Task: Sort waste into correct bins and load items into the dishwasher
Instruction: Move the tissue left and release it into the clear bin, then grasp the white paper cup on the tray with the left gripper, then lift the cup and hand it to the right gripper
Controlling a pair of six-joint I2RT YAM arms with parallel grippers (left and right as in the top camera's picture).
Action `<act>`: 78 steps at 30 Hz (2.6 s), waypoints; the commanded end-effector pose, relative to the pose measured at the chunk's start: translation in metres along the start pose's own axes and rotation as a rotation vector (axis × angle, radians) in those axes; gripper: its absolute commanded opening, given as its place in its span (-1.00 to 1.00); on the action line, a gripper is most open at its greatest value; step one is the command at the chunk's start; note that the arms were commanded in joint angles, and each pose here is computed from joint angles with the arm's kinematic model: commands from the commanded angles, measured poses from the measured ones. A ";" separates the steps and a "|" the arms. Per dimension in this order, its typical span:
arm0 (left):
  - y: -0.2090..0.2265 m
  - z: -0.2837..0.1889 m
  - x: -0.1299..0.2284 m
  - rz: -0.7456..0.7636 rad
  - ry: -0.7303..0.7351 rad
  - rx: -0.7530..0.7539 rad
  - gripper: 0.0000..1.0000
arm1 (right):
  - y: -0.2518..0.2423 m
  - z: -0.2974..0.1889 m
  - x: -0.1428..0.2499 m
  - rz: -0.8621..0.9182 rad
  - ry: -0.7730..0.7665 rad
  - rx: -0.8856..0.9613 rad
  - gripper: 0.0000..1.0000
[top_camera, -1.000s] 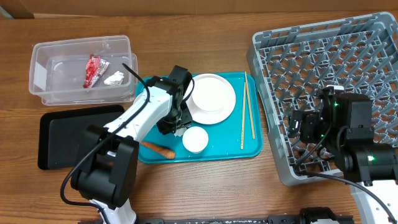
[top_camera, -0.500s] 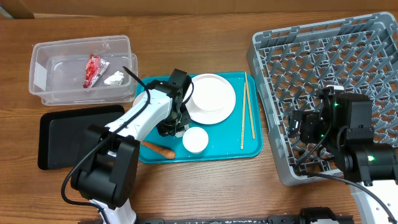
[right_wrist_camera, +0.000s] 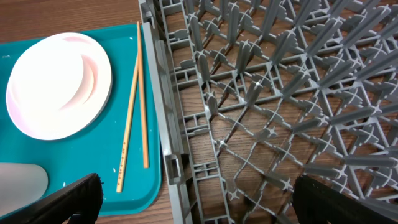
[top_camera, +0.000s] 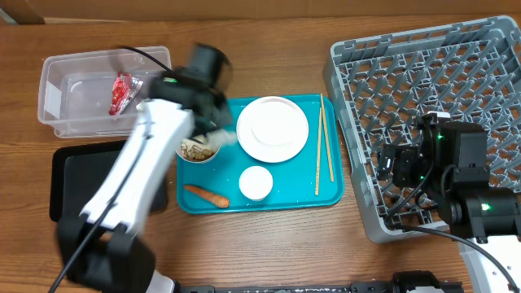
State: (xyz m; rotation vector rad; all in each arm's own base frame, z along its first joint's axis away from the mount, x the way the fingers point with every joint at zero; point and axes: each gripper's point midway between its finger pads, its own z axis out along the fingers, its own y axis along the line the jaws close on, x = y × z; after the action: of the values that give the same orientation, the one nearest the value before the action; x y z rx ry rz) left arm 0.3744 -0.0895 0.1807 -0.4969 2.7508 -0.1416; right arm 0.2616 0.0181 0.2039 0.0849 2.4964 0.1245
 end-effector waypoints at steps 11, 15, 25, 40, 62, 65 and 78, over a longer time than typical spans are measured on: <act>0.134 -0.033 -0.135 -0.266 -0.386 -0.158 -0.71 | 0.000 -0.011 -0.013 0.009 -0.050 0.002 1.00; 0.142 -0.026 -0.151 -0.258 -0.419 -0.155 0.22 | 0.000 -0.011 -0.013 0.009 -0.049 0.001 1.00; 0.055 -0.043 -0.112 0.077 -0.266 0.142 0.40 | 0.000 -0.011 -0.013 0.009 -0.050 0.002 1.00; -0.032 -0.005 0.103 0.616 0.354 0.263 0.53 | 0.000 -0.011 -0.013 0.009 -0.049 0.002 1.00; -0.020 0.074 0.167 0.574 0.426 0.255 -0.92 | 0.000 -0.011 -0.012 0.009 -0.047 0.002 1.00; -0.027 0.067 0.153 0.562 0.393 0.272 -0.92 | 0.000 -0.011 -0.013 0.009 -0.050 0.002 1.00; -0.134 -0.061 0.040 0.264 0.276 1.144 -0.92 | 0.081 -0.025 -0.076 -0.195 -0.293 -0.492 1.00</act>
State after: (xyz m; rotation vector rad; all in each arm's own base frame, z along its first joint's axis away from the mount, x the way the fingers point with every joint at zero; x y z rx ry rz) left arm 0.3830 -0.2042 0.1966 0.2231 2.4970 -1.2178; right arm 0.3174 0.0288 0.2558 0.0643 2.2010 0.2660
